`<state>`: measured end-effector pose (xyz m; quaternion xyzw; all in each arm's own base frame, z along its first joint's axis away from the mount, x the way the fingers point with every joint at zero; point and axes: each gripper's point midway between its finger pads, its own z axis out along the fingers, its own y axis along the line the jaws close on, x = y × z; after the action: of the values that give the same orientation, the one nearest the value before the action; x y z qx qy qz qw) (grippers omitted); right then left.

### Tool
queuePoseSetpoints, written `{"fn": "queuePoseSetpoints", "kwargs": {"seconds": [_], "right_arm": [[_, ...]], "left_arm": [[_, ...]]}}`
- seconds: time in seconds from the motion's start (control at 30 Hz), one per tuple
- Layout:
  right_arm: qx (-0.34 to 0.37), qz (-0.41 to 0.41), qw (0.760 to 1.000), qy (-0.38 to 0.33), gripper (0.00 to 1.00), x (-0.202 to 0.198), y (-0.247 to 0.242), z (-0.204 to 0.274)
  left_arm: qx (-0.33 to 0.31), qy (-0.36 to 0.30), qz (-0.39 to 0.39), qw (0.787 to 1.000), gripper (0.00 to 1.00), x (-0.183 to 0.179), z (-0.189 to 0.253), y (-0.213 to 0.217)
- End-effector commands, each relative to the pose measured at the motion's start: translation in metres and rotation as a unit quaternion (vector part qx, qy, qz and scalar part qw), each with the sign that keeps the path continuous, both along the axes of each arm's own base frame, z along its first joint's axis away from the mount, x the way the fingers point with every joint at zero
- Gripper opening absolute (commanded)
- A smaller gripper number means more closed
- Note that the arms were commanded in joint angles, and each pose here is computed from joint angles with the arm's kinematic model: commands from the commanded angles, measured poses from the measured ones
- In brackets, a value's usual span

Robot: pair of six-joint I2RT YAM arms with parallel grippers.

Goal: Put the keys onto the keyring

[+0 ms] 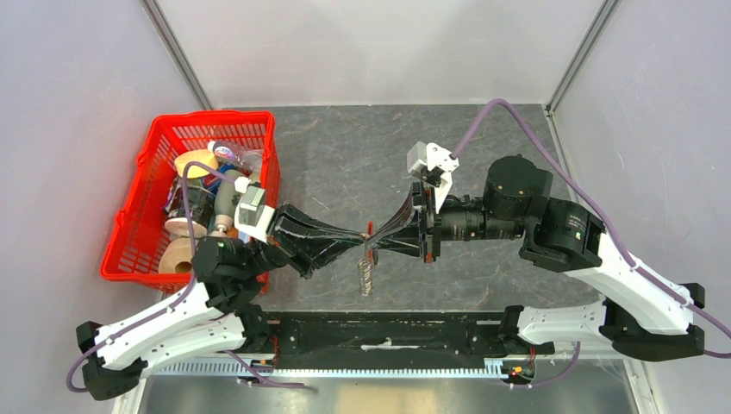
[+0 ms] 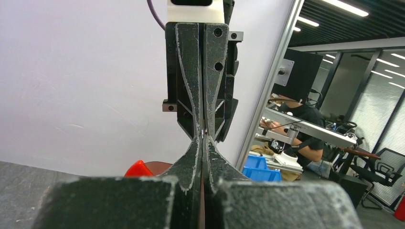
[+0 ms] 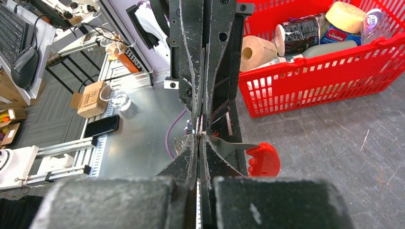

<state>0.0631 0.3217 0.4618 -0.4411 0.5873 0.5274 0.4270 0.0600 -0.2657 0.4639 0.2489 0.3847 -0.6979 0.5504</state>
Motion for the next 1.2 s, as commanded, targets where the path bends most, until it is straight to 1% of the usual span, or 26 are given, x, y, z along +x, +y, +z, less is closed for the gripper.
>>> {"fn": "queuePoseSetpoints", "kwargs": {"seconds": [0.0, 0.1, 0.3, 0.4, 0.57, 0.7, 0.83, 1.17], "right_arm": [[0.025, -0.006, 1.000, -0.010, 0.00, 0.001, -0.001, 0.012], [0.019, -0.002, 1.000, -0.011, 0.00, -0.002, -0.005, 0.011], [-0.001, -0.004, 1.000, 0.002, 0.00, -0.007, -0.016, 0.008], [-0.009, 0.005, 1.000, 0.006, 0.00, -0.013, -0.023, 0.007], [-0.034, 0.021, 0.999, 0.021, 0.00, -0.021, -0.029, -0.001], [-0.045, 0.033, 0.998, 0.028, 0.00, -0.027, -0.034, -0.007], [-0.051, 0.046, 0.997, 0.034, 0.00, -0.033, -0.036, -0.009], [-0.067, 0.075, 0.994, 0.042, 0.00, -0.039, -0.028, -0.011]], "left_arm": [[-0.021, -0.002, -0.029, 0.999, 0.02, -0.008, 0.008, 0.000], [-0.002, -0.001, -0.053, 0.999, 0.02, -0.014, 0.002, -0.006], [0.054, -0.018, -0.076, 0.995, 0.20, -0.028, -0.009, -0.006], [0.086, -0.040, -0.089, 0.992, 0.25, -0.038, -0.011, -0.002], [0.125, -0.059, -0.099, 0.985, 0.28, -0.048, -0.011, 0.005], [0.156, -0.066, -0.095, 0.981, 0.29, -0.049, -0.014, 0.007], [0.181, -0.061, -0.086, 0.978, 0.29, -0.045, -0.018, 0.006], [0.220, -0.051, -0.099, 0.969, 0.33, -0.038, -0.028, -0.011]]}}
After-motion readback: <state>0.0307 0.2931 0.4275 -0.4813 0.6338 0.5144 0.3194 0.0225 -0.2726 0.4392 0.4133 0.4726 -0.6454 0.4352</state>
